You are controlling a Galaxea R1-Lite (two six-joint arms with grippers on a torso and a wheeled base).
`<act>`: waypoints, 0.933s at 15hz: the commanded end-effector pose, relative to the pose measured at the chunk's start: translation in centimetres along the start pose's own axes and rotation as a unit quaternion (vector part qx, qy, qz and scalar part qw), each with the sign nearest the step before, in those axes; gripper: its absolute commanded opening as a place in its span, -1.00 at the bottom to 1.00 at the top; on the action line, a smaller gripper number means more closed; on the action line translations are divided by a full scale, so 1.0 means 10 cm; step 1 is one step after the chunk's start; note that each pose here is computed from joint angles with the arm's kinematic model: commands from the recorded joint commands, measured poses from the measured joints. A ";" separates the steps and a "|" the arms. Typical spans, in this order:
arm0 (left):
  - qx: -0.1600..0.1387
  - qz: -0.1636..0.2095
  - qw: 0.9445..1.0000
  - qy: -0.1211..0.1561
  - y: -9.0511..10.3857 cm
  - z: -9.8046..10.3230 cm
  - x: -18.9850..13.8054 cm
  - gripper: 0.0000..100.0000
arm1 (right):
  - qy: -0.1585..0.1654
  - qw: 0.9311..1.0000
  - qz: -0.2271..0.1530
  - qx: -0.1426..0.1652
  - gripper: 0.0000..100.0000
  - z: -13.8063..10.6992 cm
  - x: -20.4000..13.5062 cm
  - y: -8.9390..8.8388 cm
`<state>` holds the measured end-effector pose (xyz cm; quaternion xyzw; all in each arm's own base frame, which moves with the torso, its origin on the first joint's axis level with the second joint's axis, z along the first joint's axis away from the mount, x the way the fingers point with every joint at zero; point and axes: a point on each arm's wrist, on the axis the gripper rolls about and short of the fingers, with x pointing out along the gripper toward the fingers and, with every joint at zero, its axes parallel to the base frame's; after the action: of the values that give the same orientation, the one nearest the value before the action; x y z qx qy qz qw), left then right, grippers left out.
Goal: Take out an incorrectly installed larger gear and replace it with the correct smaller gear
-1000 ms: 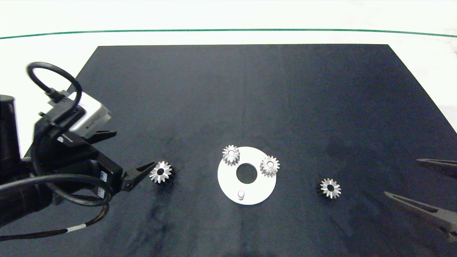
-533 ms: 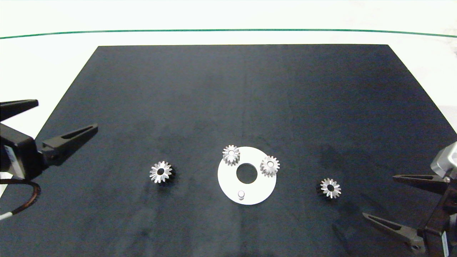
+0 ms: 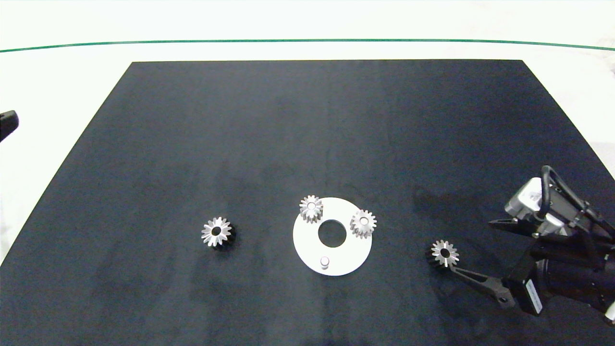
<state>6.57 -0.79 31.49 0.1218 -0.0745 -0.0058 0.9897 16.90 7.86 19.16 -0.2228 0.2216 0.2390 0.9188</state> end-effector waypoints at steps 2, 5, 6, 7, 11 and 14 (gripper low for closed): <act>-0.008 0.007 1.000 0.000 0.04 -0.01 -0.23 1.00 | 0.030 0.999 0.035 -0.021 1.00 0.01 0.24 0.14; -0.020 0.001 1.000 0.012 0.04 -0.04 -0.32 1.00 | 0.054 0.998 0.026 -0.029 1.00 -0.01 0.38 0.19; -0.023 0.001 1.000 0.012 0.04 -0.04 -0.32 1.00 | 0.059 0.998 0.020 -0.030 1.00 -0.01 0.44 0.20; -0.023 0.002 1.000 0.011 0.04 -0.04 -0.32 1.00 | 0.059 0.998 0.016 -0.030 1.00 -0.01 0.48 0.20; -0.022 -0.001 1.000 0.016 0.03 -0.07 -0.32 1.00 | 0.063 0.998 0.008 -0.024 1.00 -0.02 0.62 0.19; -0.023 -0.001 1.000 0.015 0.03 -0.07 -0.32 1.00 | 0.060 0.998 0.002 -0.014 1.00 -0.01 0.68 0.17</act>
<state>3.36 -0.24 30.49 0.0985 -0.0618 -0.0070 0.9932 20.97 11.40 15.38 -0.2486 0.2686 0.2321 0.9012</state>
